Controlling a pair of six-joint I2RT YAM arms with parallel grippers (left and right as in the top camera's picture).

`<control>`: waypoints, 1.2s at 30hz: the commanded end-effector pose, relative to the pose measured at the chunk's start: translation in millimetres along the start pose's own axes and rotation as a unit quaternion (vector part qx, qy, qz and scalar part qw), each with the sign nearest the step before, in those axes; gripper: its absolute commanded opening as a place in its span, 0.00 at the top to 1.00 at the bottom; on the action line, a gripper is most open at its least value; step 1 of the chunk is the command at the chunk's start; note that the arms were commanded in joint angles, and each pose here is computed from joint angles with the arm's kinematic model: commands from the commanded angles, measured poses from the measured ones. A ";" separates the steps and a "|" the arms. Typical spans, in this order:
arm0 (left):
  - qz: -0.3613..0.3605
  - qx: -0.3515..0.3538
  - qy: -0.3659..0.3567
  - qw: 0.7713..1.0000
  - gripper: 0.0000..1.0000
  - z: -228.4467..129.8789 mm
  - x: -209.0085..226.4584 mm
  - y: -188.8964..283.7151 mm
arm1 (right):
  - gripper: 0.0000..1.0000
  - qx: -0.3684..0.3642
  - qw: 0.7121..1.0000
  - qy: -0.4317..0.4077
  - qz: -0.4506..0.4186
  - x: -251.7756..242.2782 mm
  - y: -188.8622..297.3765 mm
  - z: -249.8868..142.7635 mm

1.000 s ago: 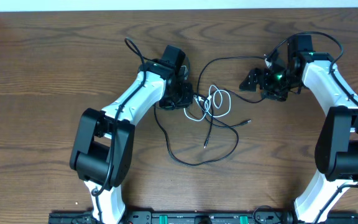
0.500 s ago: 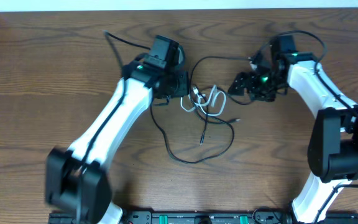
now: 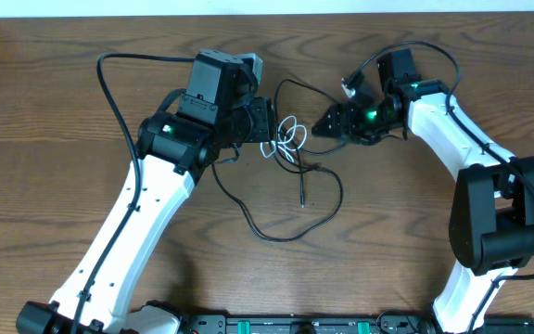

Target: Untangle cables

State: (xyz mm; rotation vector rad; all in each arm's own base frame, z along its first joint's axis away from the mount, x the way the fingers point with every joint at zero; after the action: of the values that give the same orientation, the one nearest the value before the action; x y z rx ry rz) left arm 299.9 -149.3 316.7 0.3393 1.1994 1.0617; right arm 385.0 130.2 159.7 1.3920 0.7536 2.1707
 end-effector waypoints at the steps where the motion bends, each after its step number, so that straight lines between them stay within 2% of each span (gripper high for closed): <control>1: -0.052 0.011 -0.003 0.999 0.92 1.5 -12.2 6.8 | 0.25 -0.016 0.998 0.019 0.064 20.7 6.9 4.7; 7: -0.161 0.026 0.010 0.987 0.92 10.3 -32.3 14.6 | 0.24 -0.012 0.997 0.024 0.072 28.3 1.8 4.8; 9: -0.195 0.031 0.017 0.980 0.92 15.9 -36.0 19.6 | 0.24 -0.015 0.993 0.033 0.108 34.6 1.8 6.2; 12: -0.216 0.030 0.042 0.975 0.92 25.0 -32.8 25.1 | 0.25 -0.031 0.981 0.057 0.183 44.5 6.4 11.7; 15: -0.222 0.033 0.064 0.972 0.92 31.2 -25.9 29.0 | 0.25 -0.044 0.977 0.059 0.198 46.6 8.9 18.1; 18: -0.233 0.040 0.073 0.969 0.92 33.9 -23.2 31.9 | 0.25 -0.055 0.981 0.056 0.178 44.8 8.0 23.3; 22: -0.254 0.056 0.075 0.963 0.92 33.3 -26.6 34.1 | 0.26 -0.057 0.992 0.036 0.104 40.4 -1.0 24.6; 30: -0.351 0.083 0.075 0.930 0.92 41.4 -48.6 49.4 | 0.27 -0.040 0.997 0.060 0.021 62.0 -34.5 19.2; 36: -0.360 0.087 0.079 0.925 0.92 42.6 -51.1 51.6 | 0.35 -0.033 0.998 0.037 -0.032 54.8 -36.0 15.4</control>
State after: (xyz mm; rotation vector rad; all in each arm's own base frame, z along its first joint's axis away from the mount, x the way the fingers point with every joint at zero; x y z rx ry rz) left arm 318.6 -151.6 384.0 -0.0605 1.4093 0.4060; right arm 376.9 204.9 172.8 1.3067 0.7288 2.2828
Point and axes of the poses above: each gripper's point midway between its finger pads, its own y axis back along the fingers, its own x axis along the line the jaws close on, z = x × y, the point moved 10 cm from there along y, back along the fingers, and after that the axes turned 15 degrees about y, right-handed, at the moved point
